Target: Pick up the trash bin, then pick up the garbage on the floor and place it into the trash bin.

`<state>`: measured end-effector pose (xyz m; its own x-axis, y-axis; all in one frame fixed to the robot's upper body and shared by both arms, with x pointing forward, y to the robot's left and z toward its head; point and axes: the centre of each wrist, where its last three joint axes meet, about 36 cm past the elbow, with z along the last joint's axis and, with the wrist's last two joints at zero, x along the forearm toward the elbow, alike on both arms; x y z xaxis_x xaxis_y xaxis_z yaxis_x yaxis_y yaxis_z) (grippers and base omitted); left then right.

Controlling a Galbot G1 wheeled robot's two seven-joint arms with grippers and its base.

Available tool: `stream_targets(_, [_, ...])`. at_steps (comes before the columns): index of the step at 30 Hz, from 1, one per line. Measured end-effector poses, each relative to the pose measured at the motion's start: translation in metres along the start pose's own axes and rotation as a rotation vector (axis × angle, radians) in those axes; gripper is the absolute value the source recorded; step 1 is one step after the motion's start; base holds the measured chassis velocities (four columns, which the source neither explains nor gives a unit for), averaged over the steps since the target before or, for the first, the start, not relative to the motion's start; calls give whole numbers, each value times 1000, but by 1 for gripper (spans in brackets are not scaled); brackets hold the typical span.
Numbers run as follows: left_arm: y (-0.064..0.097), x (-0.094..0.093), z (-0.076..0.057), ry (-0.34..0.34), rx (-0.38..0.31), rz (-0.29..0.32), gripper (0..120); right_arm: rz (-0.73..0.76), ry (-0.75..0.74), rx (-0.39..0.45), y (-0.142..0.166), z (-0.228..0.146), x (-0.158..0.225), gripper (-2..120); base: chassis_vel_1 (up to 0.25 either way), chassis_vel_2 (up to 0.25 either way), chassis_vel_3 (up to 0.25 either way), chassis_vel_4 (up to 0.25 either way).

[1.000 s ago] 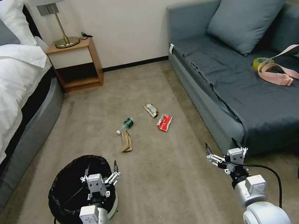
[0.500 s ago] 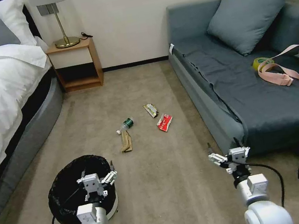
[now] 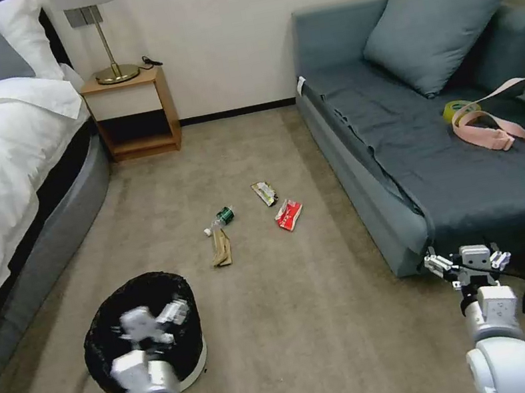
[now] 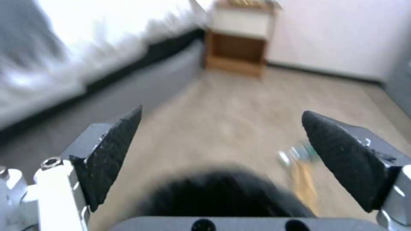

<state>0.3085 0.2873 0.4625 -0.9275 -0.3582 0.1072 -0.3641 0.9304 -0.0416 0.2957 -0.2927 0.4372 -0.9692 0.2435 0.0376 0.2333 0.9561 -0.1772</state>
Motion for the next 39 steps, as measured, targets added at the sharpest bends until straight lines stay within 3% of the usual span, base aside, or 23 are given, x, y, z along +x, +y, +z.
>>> stream_targets(1, [6, -2, -10, -17, 3, -10, 100, -14, 4, -8, 1, 1, 2, 100, 0, 0, 0, 0])
stream_targets(2, [6, -2, -11, -16, 3, -10, 100, -18, 3, -10, 2, 1, 3, 100, 0, 0, 0, 0])
stream_targets(11, [10, -3, -15, -13, 2, -14, 100, -32, -2, -18, 4, 0, 7, 100, 0, 0, 0, 0])
stream_targets(14, [23, -9, -17, 19, -19, -20, 100, -33, -2, -17, 3, 1, 8, 100, 0, 0, 0, 0])
stream_targets(19, [79, -39, -37, 152, -109, -72, 100, -35, 2, -18, 3, 5, 12, 100, 0, 0, 0, 0])
stream_targets(22, [88, -44, -42, 174, -121, -79, 100, -34, 3, -19, 3, 6, 14, 100, 0, 0, 0, 0])
stream_targets(29, [90, -47, -41, 188, -124, -80, 100, -28, 10, -25, 2, 11, 14, 100, 0, 0, 0, 0])
stream_targets(30, [91, -50, -38, 199, -127, -81, 100, -27, 11, -26, 3, 11, 14, 100, 0, 0, 0, 0])
stream_targets(33, [96, -74, -4, 328, -153, -71, 100, -26, 16, -32, 4, 15, 13, 100, 0, 0, 0, 0])
stream_targets(34, [96, -74, -4, 328, -153, -71, 100, -26, 16, -32, 4, 15, 13, 100, 0, 0, 0, 0])
stream_targets(36, [98, -83, 10, 377, -167, -66, 100, -26, 19, -37, 6, 17, 12, 100, 0, 0, 0, 0])
stream_targets(37, [98, -86, 24, 417, -189, -57, 100, -28, 18, -40, 7, 17, 12, 100, 0, 0, 0, 0])
stream_targets(39, [98, -86, 32, 434, -205, -44, 100, -29, 21, -42, 8, 19, 12, 100, 0, 0, 0, 0])
